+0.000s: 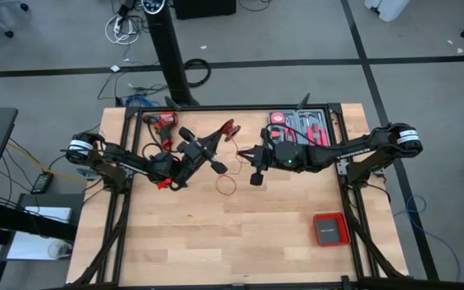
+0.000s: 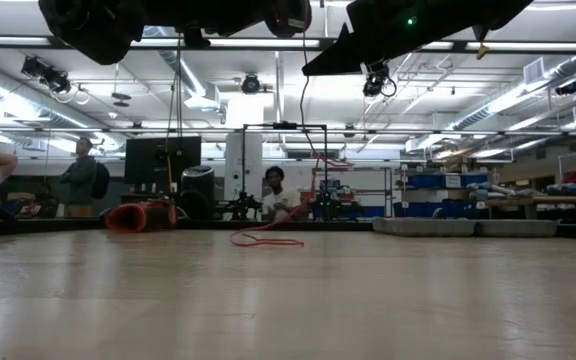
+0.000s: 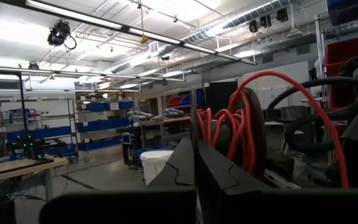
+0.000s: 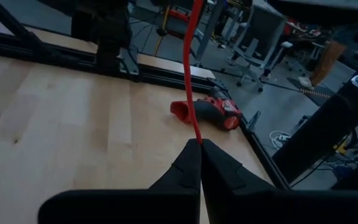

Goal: Coil cords
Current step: Coil the red wire on the black spool

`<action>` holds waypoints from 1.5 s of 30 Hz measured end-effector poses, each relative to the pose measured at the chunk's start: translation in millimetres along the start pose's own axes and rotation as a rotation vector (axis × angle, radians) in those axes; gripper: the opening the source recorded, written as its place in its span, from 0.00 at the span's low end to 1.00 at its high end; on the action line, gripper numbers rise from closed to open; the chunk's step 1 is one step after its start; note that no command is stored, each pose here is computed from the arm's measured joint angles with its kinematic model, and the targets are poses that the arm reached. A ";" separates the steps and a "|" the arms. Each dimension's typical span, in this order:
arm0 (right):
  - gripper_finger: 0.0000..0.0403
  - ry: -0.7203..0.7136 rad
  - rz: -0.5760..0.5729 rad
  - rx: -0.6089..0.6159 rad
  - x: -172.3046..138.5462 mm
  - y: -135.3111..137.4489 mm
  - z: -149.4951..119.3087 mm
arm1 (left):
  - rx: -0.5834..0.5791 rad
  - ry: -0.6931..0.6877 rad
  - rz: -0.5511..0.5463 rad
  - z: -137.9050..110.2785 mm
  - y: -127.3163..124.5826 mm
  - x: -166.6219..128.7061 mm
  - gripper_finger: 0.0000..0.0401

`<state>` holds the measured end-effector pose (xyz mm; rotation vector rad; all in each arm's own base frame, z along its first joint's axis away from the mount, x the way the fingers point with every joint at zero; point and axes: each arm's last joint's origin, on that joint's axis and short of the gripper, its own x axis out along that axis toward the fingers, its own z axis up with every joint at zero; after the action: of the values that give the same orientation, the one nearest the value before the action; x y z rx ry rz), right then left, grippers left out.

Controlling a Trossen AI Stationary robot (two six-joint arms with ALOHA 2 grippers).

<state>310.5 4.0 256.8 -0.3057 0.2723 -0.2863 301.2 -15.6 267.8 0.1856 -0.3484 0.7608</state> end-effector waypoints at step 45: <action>0.00 -0.044 0.062 -0.137 5.0 -15.1 62.0 | 0.139 0.035 0.003 -2.6 -2.0 -0.1 0.00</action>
<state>330.4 4.5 317.5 -0.4378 0.2582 -0.1998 303.1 -16.4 265.3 0.3019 -0.2628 0.7904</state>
